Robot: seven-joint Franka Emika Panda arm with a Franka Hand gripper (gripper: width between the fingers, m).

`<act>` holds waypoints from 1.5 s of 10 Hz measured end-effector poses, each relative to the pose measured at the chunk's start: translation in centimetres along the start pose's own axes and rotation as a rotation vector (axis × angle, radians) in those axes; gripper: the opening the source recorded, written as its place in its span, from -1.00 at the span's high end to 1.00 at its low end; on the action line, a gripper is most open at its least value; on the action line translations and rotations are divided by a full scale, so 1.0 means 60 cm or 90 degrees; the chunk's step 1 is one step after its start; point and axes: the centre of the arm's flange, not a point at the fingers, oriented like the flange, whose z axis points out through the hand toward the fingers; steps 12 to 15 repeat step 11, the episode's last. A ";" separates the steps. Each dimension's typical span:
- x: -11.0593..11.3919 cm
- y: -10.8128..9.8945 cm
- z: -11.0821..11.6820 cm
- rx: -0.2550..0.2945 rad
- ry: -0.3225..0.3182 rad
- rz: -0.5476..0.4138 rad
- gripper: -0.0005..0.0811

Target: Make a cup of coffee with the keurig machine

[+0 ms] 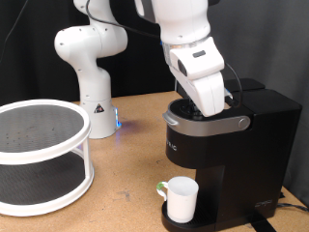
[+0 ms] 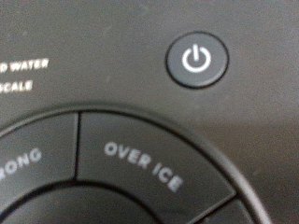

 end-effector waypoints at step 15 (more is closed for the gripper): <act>-0.117 0.000 -0.047 0.042 0.267 0.034 0.99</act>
